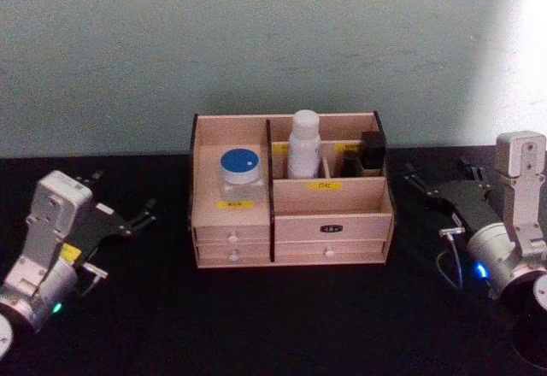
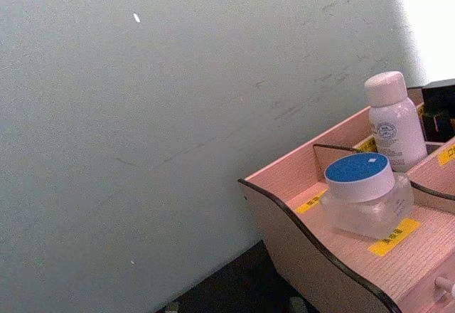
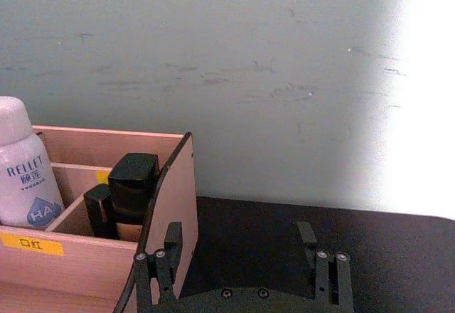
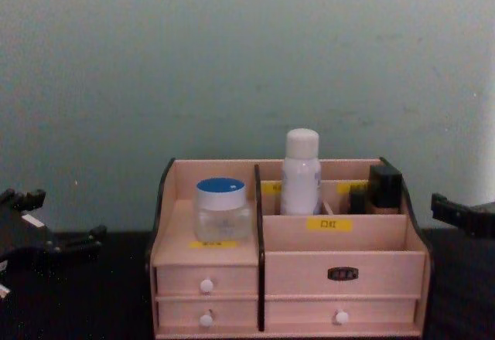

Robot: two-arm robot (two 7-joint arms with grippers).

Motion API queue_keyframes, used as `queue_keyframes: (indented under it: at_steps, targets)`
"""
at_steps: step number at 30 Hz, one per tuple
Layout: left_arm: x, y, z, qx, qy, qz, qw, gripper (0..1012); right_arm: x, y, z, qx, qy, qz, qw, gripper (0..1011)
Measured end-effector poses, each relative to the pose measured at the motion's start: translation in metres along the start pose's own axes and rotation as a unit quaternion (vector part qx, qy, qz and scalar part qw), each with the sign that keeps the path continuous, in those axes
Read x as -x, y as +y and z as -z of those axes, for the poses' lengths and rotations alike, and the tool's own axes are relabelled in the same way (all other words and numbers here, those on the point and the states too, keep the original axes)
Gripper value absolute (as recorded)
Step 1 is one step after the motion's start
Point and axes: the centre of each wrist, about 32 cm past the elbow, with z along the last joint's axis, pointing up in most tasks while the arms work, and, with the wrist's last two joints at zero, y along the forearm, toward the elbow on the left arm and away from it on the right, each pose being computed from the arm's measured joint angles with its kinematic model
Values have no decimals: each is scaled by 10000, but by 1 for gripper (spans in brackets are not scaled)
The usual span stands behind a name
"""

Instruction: Pick up the facial cleanser and watermelon frost from the table and place them into the tiered storage box.

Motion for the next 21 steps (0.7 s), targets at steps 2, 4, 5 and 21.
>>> queue_keyframes:
  at_steps: [2, 4, 5, 21]
  targets:
    - [0, 0, 0, 0, 0, 0, 10000, 1001, 0, 0, 0, 0, 0, -1, 10000, 1002]
    - [0, 0, 0, 0, 0, 0, 10000, 1001, 0, 0, -1, -1, 0, -3, 10000, 1002]
    - [0, 0, 0, 0, 0, 0, 10000, 1001, 0, 0, -1, -1, 0, -3, 10000, 1002]
    - [0, 0, 0, 0, 0, 0, 10000, 1002, 0, -1, -5, -7, 3, -12, 10000, 1003]
